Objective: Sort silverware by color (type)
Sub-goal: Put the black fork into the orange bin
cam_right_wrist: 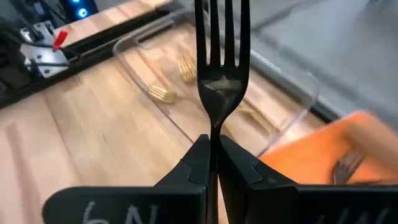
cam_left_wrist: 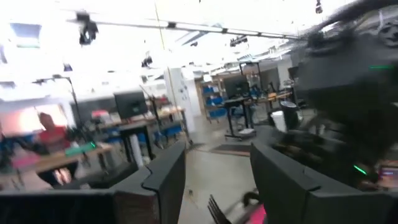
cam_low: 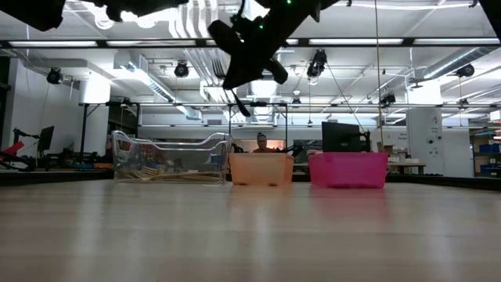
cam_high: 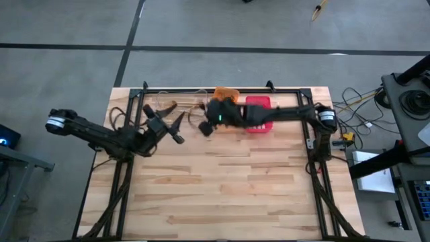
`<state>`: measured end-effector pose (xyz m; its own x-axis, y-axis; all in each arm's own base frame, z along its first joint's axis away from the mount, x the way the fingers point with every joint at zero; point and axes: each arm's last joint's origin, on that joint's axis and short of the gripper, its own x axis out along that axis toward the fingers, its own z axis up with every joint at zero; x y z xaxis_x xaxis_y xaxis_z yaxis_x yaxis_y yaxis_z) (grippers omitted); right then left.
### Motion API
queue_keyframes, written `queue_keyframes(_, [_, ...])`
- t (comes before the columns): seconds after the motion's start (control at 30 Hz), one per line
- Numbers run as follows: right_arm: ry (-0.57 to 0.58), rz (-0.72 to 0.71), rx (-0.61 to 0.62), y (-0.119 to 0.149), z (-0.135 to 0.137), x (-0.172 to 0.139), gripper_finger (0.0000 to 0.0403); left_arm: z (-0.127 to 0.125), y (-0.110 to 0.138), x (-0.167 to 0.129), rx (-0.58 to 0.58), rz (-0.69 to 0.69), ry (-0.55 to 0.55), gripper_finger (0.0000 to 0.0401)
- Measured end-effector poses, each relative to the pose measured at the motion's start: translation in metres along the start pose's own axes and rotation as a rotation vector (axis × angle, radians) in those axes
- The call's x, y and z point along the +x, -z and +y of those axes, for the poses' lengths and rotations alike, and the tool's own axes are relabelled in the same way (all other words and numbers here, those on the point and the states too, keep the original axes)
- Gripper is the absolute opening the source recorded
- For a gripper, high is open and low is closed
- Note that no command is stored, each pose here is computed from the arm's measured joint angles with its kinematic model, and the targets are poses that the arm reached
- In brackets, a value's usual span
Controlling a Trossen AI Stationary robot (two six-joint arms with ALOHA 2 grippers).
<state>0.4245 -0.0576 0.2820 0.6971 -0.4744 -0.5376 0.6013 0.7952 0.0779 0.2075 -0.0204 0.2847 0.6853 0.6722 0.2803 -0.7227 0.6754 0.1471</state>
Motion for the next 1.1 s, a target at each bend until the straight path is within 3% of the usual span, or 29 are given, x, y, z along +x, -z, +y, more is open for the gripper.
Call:
queue_keyframes(0.23, [-0.083,0.168,0.280,-0.043,-0.079,0.010,0.0009,0.024,-0.020,-0.007,0.110,-0.048,-0.050,0.0162])
queue_keyframes(0.5, [0.002,0.190,0.582,-0.056,-0.153,0.019,0.0011,0.032,-0.018,-0.012,0.177,0.013,-0.059,0.0162])
queue_keyframes(0.7, [0.025,0.197,0.692,-0.053,-0.165,0.035,0.0011,0.033,-0.018,-0.013,0.183,0.018,-0.062,0.0162])
queue_keyframes(1.1, [0.095,0.310,0.782,-0.040,-0.170,0.095,0.0012,0.033,-0.016,-0.013,0.260,0.049,-0.075,0.0162])
